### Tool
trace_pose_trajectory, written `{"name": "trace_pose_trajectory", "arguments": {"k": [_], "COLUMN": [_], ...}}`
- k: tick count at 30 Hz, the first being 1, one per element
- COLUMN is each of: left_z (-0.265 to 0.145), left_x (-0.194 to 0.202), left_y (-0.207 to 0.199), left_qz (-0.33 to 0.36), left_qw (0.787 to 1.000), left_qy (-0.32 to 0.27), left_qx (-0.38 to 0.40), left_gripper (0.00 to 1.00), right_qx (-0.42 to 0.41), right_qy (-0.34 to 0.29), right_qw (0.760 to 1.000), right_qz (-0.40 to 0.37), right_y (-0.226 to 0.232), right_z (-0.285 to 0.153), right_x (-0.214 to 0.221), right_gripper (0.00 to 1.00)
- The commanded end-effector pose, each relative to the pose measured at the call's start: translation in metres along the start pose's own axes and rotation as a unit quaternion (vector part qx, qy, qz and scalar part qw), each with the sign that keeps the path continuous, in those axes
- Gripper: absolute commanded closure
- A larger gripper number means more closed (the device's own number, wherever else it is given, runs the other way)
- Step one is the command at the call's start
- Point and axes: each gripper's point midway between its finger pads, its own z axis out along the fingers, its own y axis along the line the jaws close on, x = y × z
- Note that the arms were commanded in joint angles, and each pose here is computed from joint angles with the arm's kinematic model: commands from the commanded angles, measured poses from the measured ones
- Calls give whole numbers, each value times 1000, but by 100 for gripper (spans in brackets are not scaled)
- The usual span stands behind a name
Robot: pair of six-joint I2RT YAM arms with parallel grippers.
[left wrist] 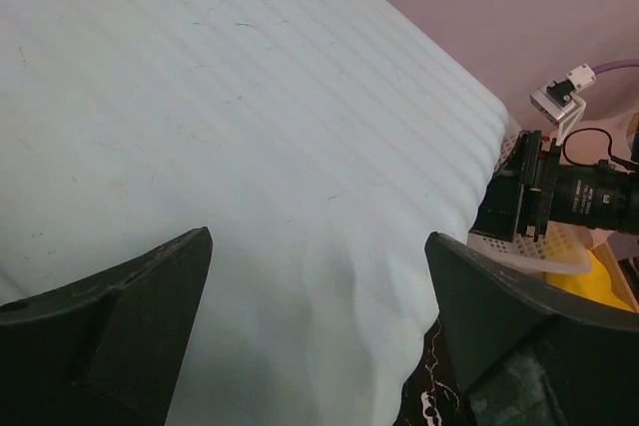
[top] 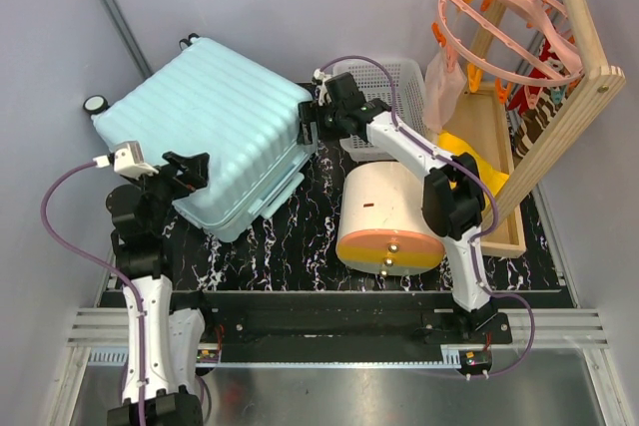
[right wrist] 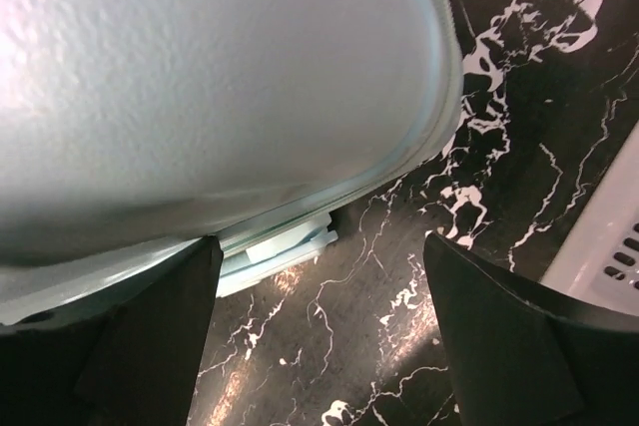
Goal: Open, take out, and arrange the luggage
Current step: Adjust the luggage at the center of the board.
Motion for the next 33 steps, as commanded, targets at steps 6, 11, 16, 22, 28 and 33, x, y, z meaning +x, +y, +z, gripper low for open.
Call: {"name": "trace_pose_trajectory", "arguments": {"k": [6, 11, 16, 22, 28, 33], "left_z": [-31, -41, -39, -16, 2, 23], "left_x": [65, 78, 86, 97, 104, 104], "left_y": [63, 72, 66, 20, -1, -1], "left_qz": [-71, -130, -157, -184, -177, -171], "left_qw": [979, 966, 967, 978, 977, 979], "left_qy": [83, 74, 71, 90, 114, 110], "left_qx": [-174, -213, -189, -34, 25, 27], "left_gripper": [1, 1, 1, 1, 1, 1], "right_qx": [-78, -113, -124, -134, -136, -136], "right_qy": [-154, -178, -176, -171, -165, -161], "right_qw": [985, 977, 975, 974, 975, 976], "right_qz": [-27, -40, -51, -58, -59, -59], "right_y": [44, 68, 86, 100, 105, 108], "right_z": [-66, -108, -131, -139, -138, -141], "right_x": [-78, -69, -49, -36, -27, -19], "right_gripper": [8, 8, 8, 8, 7, 7]}}
